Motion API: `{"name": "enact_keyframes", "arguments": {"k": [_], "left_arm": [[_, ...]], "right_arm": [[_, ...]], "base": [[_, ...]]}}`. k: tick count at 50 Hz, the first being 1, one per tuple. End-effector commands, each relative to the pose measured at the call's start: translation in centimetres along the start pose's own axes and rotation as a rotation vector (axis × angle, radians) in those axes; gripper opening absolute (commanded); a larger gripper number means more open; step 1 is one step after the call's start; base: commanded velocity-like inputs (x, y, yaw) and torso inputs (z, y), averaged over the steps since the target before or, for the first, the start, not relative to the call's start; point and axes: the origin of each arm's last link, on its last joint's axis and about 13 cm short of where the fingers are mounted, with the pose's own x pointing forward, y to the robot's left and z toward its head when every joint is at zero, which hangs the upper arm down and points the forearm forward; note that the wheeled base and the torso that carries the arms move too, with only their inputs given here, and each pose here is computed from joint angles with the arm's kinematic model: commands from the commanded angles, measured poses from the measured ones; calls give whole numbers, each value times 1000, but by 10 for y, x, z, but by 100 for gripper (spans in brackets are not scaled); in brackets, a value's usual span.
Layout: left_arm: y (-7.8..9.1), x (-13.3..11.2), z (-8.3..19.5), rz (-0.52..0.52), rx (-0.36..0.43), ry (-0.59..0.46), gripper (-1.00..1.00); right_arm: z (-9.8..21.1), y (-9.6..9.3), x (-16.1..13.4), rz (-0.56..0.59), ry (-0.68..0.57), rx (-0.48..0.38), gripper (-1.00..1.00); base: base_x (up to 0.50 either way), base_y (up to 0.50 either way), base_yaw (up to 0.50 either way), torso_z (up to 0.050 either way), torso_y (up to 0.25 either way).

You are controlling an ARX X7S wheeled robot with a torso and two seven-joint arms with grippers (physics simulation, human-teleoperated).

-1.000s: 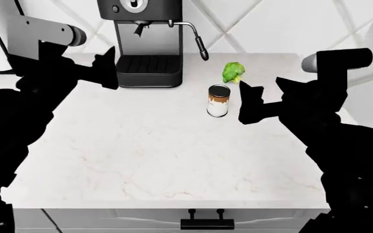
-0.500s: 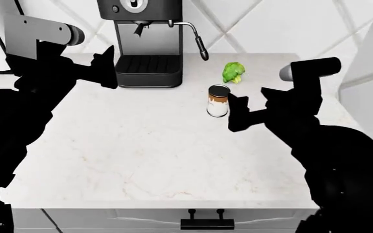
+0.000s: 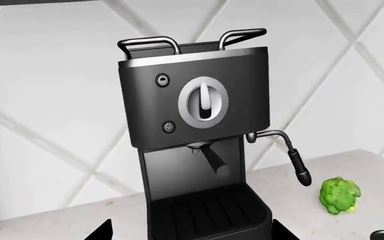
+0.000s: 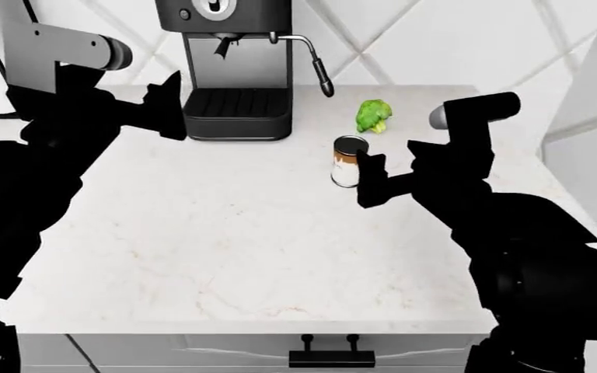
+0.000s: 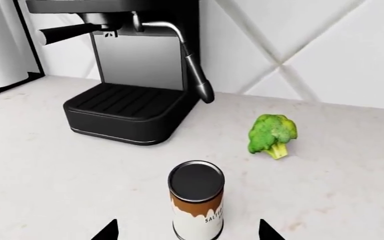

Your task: Pick the cans from the counter and place them in their designated side in the cabinet.

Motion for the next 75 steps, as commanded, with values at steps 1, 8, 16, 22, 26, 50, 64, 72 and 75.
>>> {"name": "enact_keyframes", "arguments": {"k": [1,8,16,22,26,50,64,72,75], "left_arm": [[1,0,1,2,-1,-3,100],[0,1,0,3,-2,-2,100],[1,3,-1,11,-4,0,100],[2,3,-2,16,-6,3,100],[3,3,-2,20,-6,3,100],[5,3,-1,30,-9,1,100],[6,4,-3,36,-13,7,100],[7,5,-3,39,-14,8,100],[7,6,-3,41,-14,7,100]], "right_arm": [[-3,-5,9,-13,8,-16,100],[-5,-7,16,-8,15,-20,100],[-10,-10,28,9,33,-27,100],[-11,-12,37,20,42,-35,100],[-10,-11,40,31,43,-38,100],[-12,-15,57,35,65,-58,100],[-17,-19,68,39,87,-59,100],[-19,-21,73,39,95,-63,100],[-20,-22,75,41,98,-62,100]], "base": [[0,0,0,0,0],[0,0,0,0,0],[0,0,0,0,0],[0,0,0,0,0],[0,0,0,0,0],[0,0,0,0,0],[0,0,0,0,0],[0,0,0,0,0],[0,0,0,0,0]]}}
